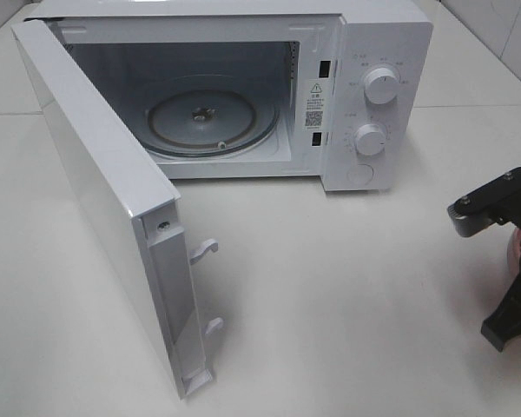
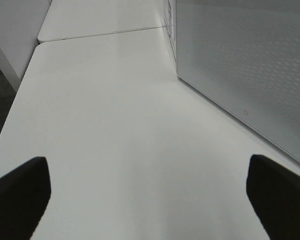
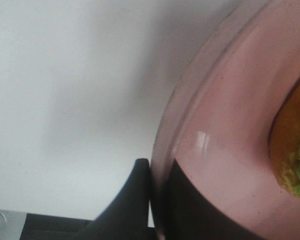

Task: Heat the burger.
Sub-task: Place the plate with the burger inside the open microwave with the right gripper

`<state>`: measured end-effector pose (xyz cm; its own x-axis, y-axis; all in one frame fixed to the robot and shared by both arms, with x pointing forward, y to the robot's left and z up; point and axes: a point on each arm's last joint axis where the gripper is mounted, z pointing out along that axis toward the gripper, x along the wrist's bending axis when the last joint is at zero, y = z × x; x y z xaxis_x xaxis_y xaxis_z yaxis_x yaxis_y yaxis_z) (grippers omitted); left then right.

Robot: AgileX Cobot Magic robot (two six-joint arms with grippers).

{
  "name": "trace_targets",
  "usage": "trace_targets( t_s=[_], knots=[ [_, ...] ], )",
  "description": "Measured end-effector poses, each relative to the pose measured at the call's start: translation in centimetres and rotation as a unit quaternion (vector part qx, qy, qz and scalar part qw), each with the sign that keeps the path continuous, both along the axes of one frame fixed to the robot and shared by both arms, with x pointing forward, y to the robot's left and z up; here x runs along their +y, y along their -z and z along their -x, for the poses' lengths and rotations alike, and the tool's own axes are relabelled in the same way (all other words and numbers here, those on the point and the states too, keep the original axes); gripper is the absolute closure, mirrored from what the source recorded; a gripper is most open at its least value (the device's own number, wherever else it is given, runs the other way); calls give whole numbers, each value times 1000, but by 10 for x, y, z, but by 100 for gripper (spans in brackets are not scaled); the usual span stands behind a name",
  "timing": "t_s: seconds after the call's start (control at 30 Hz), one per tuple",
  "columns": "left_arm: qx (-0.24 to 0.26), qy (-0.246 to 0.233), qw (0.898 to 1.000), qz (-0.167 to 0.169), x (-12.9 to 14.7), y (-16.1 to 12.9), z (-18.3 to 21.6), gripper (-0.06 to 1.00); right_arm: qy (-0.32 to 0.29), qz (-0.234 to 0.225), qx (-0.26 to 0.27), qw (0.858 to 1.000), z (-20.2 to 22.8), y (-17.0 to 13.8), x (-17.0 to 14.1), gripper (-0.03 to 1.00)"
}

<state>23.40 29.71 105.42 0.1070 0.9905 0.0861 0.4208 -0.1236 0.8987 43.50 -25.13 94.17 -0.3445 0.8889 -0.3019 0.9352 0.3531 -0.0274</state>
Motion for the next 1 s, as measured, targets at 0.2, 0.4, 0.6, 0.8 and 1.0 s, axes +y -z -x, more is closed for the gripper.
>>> trace_targets(
  t_s=[0.2,0.4,0.6,0.8,1.0],
  knots=[
    [0,0,1000,0,0,0,0,-4,-91,9,12,996,25,-1,21,92],
    [0,0,1000,0,0,0,0,-4,-181,13,24,983,32,-1,34,92],
    [0,0,1000,0,0,0,0,-4,-273,24,44,961,37,-1,42,92],
    [0,0,1000,0,0,0,0,-4,-317,27,51,947,42,-1,50,92],
    [0,0,1000,0,0,0,0,-4,-377,23,39,925,48,-8,57,92]
  ],
)
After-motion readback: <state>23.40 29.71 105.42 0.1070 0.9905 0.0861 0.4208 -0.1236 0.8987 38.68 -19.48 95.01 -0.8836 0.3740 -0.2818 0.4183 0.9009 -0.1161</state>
